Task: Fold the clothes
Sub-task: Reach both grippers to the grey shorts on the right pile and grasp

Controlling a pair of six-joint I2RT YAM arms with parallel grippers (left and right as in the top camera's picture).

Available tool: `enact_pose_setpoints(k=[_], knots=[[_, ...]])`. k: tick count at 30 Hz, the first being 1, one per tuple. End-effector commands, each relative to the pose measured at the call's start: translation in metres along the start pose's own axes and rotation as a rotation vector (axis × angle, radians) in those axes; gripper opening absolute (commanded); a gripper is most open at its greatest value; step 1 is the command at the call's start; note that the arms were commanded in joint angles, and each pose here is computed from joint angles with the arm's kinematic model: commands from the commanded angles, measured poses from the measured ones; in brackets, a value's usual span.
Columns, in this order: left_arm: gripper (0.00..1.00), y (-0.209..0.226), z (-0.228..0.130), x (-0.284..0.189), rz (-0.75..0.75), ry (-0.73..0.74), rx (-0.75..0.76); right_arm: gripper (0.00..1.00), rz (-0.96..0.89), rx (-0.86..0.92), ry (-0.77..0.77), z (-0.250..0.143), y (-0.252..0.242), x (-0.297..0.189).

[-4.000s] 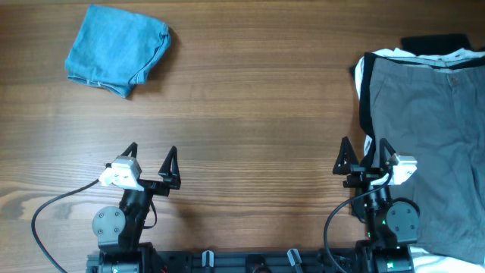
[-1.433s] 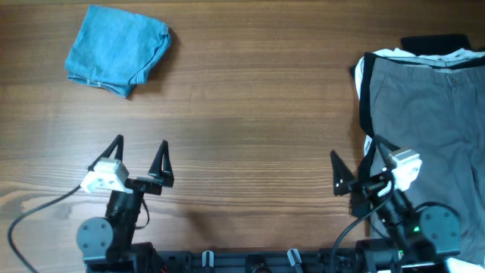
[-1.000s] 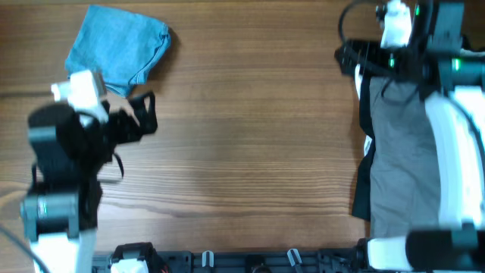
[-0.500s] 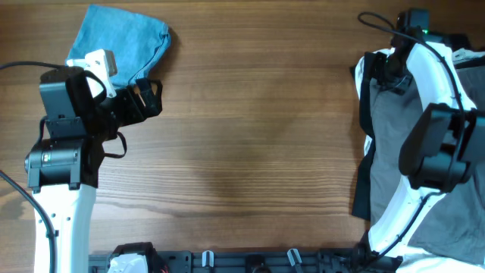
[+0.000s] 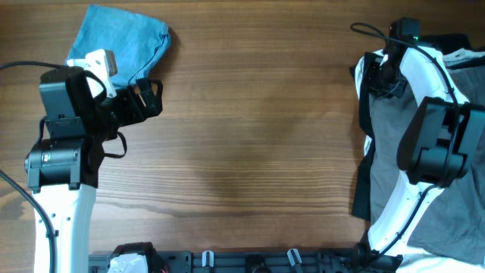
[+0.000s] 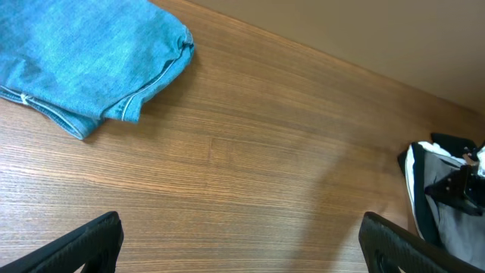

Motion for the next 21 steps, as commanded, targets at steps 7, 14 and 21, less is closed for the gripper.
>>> enact_pose_setpoints(k=[7, 14, 21], knots=[[1.00, -0.007, 0.004, -0.004, -0.027, -0.013, 0.011, 0.04, -0.074, 0.039, -0.039, 0.003, -0.027, -0.034], [1.00, -0.013, 0.006, -0.021, -0.052, -0.077, 0.085, 0.04, 0.434, -0.152, -0.402, 0.005, 0.020, -0.178], [1.00, -0.013, 0.010, -0.069, 0.051, -0.294, 0.156, 0.04, 0.667, -0.651, -0.314, -0.088, 0.211, -0.227]])
Point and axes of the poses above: each gripper's point midway between its finger pads, its own x axis out along the fingers, its own y axis along the line the jaws close on, z = x × y, the point moved 9 cm from there along -x, back along the fingers, and after that the axes turned 11 degrees about -x, right-handed, at the moved point
